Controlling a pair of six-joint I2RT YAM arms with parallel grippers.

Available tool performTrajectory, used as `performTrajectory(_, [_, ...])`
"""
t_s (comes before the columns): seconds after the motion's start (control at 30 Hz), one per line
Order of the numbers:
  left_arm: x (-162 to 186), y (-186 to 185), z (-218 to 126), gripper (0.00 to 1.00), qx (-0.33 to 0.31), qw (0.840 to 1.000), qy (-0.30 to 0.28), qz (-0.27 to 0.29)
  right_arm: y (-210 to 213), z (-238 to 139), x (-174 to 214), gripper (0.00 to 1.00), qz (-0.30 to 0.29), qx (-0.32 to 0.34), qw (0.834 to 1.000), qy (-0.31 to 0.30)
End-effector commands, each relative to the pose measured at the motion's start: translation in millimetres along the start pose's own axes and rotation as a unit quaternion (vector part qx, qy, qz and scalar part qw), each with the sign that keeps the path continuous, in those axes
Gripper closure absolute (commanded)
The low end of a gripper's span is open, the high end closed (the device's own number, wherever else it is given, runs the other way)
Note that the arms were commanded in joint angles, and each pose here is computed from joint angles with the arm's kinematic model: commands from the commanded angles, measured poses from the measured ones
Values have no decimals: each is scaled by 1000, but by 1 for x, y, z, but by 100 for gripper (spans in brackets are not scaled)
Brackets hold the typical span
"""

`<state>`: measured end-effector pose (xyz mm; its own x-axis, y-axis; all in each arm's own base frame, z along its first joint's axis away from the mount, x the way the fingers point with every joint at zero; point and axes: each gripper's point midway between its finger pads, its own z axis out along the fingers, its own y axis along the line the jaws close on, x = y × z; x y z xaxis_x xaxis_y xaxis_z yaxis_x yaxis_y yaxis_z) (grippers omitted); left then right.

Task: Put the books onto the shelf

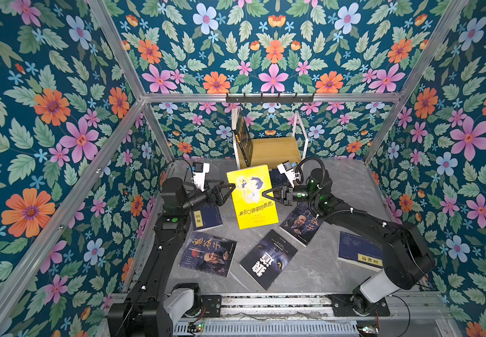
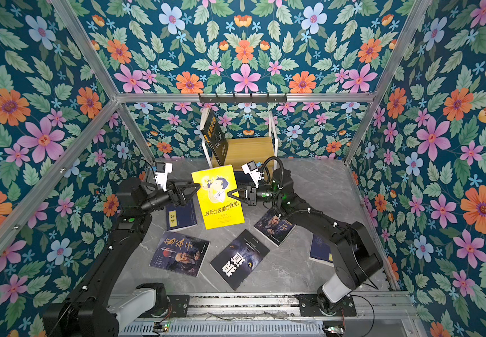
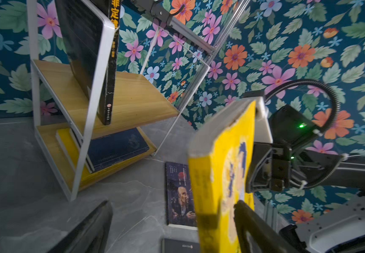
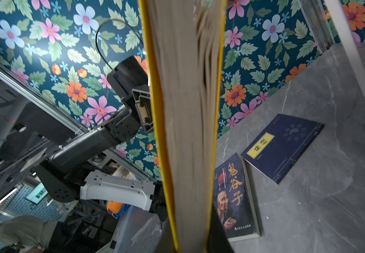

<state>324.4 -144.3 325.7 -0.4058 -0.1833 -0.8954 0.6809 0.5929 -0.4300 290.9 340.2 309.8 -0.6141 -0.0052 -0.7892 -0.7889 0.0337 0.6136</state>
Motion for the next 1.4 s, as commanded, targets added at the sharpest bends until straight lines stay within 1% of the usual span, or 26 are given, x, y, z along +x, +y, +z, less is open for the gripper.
performTrajectory(0.0, [19, 16, -3, 8, -43, 997, 53, 47, 0, -8, 30, 95, -42, 21, 996, 71])
performTrajectory(0.17, [8, 4, -5, 7, -28, 996, 60, 66, 13, -23, 56, 96, -58, 29, 989, 131])
performTrajectory(0.27, [6, -19, -7, 2, 27, 993, 71, 85, 20, -30, 63, 97, -67, 29, 986, 152])
performTrajectory(0.33, [7, -31, -8, 5, 61, 991, 75, 87, 25, -33, 68, 97, -70, 23, 984, 164])
performTrajectory(0.43, [17, -40, -11, 5, 96, 985, 89, 113, 29, -35, 71, 99, -78, 14, 981, 176])
performTrajectory(0.57, [26, -35, -9, 3, 97, 981, 102, 136, 33, -32, 69, 100, -74, -7, 980, 187])
performTrajectory(0.67, [32, -34, -3, 3, 102, 978, 117, 141, 32, -27, 67, 100, -66, -27, 979, 190])
performTrajectory(0.83, [44, -32, 2, 4, 127, 976, 129, 117, 26, -19, 61, 100, -55, -48, 977, 199])
performTrajectory(0.97, [60, -39, 8, 7, 147, 971, 152, 109, 27, -13, 50, 100, -60, -67, 976, 197])
performTrajectory(1.0, [63, -39, 10, 10, 149, 970, 156, 109, 17, -8, 52, 100, -45, -71, 976, 200])
performTrajectory(1.07, [66, -43, 13, 17, 156, 969, 161, 106, 12, -3, 48, 100, -44, -71, 976, 201])
performTrajectory(1.2, [66, -52, 14, 37, 176, 966, 161, 99, 4, 5, 45, 100, -44, -70, 975, 206])
performTrajectory(1.23, [66, -54, 14, 40, 179, 966, 162, 96, 3, 6, 45, 100, -43, -70, 975, 206])
performTrajectory(1.27, [66, -55, 13, 41, 180, 966, 161, 94, 2, 6, 44, 100, -46, -68, 975, 207])
performTrajectory(1.3, [64, -54, 13, 39, 176, 966, 162, 94, 1, 6, 44, 100, -49, -66, 975, 209])
performTrajectory(1.37, [57, -51, 11, 28, 159, 969, 160, 102, 2, 4, 47, 100, -50, -61, 973, 215])
